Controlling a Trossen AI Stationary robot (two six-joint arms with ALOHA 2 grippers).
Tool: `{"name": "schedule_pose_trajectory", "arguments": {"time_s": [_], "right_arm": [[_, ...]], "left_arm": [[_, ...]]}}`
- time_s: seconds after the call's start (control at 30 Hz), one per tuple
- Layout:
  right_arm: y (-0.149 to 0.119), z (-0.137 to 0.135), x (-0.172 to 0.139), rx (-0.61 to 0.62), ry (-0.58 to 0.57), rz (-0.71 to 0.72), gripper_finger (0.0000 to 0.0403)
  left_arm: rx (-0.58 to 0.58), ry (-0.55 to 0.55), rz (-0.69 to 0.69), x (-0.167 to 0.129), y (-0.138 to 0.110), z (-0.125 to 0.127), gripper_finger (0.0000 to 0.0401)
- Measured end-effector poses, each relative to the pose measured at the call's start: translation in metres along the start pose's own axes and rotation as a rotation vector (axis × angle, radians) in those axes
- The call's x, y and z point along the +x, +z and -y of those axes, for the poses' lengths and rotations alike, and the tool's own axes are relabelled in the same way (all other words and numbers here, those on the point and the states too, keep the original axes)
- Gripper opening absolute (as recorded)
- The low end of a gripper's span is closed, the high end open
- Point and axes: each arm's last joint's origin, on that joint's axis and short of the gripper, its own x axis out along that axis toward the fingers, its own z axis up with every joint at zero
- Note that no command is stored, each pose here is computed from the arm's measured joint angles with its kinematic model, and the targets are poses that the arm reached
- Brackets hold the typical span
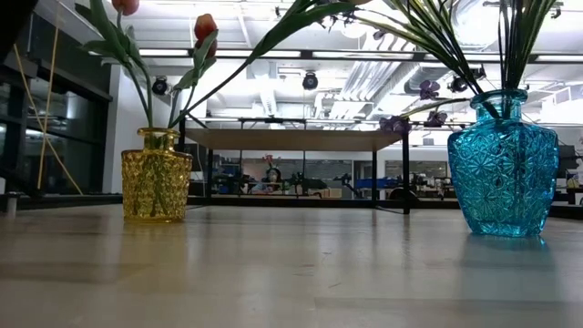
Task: Pick and place flowers into a vace then onto a shelf
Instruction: Put the red flowers into the blue vase
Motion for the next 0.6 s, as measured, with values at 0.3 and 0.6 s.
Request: {"name": "schedule_pose_trajectory", "arguments": {"time_s": [0.3, 0.6], "right_arm": [[0.001, 0.001, -0.002, -0.007, -0.002, -0.016, 0.0142], [0.001, 0.001, -0.002, -0.011, -0.018, -0.018, 0.0142]], "left_arm": [[0.006, 0.085, -0.004, -0.011, -0.021, -0.003, 0.0022], [0.032, 0.105, -0.026, -0.008, -0.024, -0.006, 0.0022]]}}
